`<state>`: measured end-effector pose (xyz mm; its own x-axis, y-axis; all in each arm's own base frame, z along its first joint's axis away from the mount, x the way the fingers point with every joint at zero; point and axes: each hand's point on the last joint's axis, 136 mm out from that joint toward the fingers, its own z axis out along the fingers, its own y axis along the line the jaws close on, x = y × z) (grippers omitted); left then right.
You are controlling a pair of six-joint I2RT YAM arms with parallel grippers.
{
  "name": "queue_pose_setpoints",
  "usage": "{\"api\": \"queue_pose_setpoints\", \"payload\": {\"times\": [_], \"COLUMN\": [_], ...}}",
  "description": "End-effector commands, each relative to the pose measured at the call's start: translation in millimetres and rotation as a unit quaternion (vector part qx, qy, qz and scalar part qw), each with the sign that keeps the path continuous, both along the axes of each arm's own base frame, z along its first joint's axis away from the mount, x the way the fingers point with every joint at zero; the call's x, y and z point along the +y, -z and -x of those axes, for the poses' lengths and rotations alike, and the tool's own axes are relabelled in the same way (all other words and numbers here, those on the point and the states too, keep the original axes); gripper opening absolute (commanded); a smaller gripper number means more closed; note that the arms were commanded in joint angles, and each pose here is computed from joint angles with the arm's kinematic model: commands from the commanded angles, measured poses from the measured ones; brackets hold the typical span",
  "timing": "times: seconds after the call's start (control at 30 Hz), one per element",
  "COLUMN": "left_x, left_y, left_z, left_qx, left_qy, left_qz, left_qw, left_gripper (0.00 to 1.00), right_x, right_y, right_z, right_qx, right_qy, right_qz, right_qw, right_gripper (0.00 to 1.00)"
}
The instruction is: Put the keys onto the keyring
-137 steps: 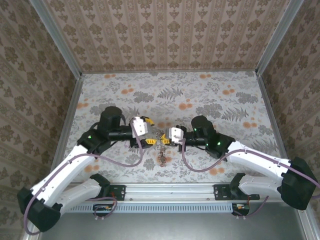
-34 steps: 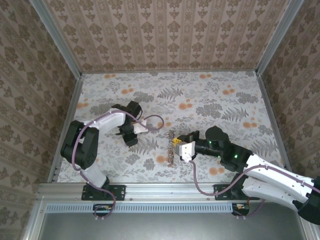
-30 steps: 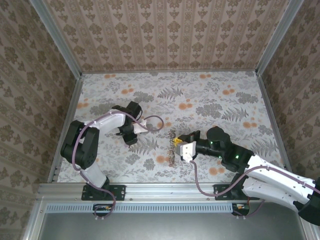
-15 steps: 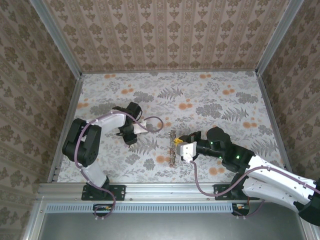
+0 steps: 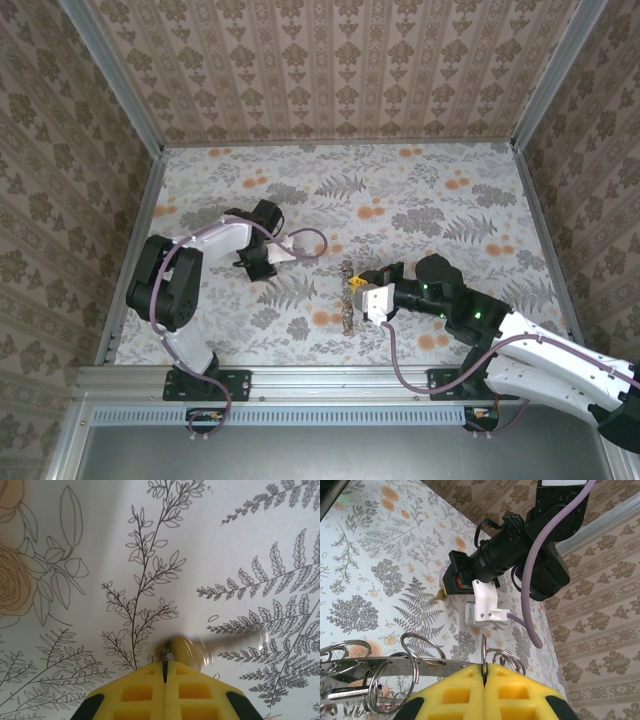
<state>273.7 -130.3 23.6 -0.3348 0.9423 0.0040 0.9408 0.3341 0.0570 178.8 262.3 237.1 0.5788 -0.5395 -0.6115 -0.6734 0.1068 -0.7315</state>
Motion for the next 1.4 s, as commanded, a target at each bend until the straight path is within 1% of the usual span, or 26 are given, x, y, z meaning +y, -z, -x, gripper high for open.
{"api": "queue_pose_setpoints", "payload": {"times": [0.0,0.17,0.27,0.37,0.4,0.5,0.67,0.73,0.8,0.83,0.93,1.0,1.07,1.17,1.27,1.37], "left_x": [3,0,-5,-15,-10,-17,-32,-41,-54,-61,-85,-98,-112,-131,-144,-154], "left_y": [3,1,-4,-17,-21,-39,-60,-75,-99,-113,-161,-186,-210,-233,-246,-249], "left_z": [12,12,12,15,12,12,15,14,14,14,24,24,31,43,52,58], "left_qx": [0.037,0.037,0.038,0.038,0.036,0.027,0.035,0.034,0.020,0.016,0.019,0.000,-0.023,-0.070,-0.100,-0.107], "left_qy": [0.006,0.008,0.002,-0.006,-0.022,-0.033,-0.047,-0.054,-0.052,-0.057,-0.042,-0.039,-0.007,0.047,0.084,0.105], "left_qz": [-0.003,0.004,0.019,0.051,0.061,0.097,0.151,0.176,0.212,0.238,0.335,0.387,0.440,0.481,0.510,0.521], "left_qw": [0.999,0.999,0.999,0.998,0.997,0.994,0.987,0.982,0.976,0.969,0.941,0.921,0.897,0.873,0.850,0.840], "left_gripper": [0.00,0.00,0.00,0.00,0.00,0.00,0.00,0.00,0.00,0.00,0.00,0.00,0.00,0.00,0.00,0.00], "right_x": [-4,-4,-4,-4,-3,-2,0,2,6,8,17,21,25,27,29,33], "right_y": [-16,-15,-13,-10,-8,0,8,11,11,10,7,5,2,-5,-14,-22], "right_z": [-3,-2,-2,0,1,4,6,7,8,8,10,9,5,-3,-5,-8], "right_qx": [-0.010,-0.007,-0.003,0.003,0.007,0.021,0.043,0.061,0.090,0.106,0.149,0.175,0.192,0.205,0.222,0.232], "right_qy": [0.014,0.013,0.013,0.010,0.007,-0.001,-0.006,-0.010,-0.012,-0.014,-0.032,-0.041,-0.047,-0.051,-0.067,-0.074], "right_qz": [-0.026,-0.025,-0.023,-0.021,-0.018,-0.008,-0.007,-0.009,-0.016,-0.022,-0.046,-0.067,-0.090,-0.129,-0.159,-0.188], "right_qw": [1.000,1.000,1.000,1.000,1.000,1.000,0.999,0.998,0.996,0.994,0.987,0.981,0.976,0.969,0.960,0.951], "right_gripper": [0.00,0.00,0.00,0.00,0.00,0.00,0.00,0.00,0.00,0.00,0.00,0.00,0.00,0.00,0.00,0.00]}}
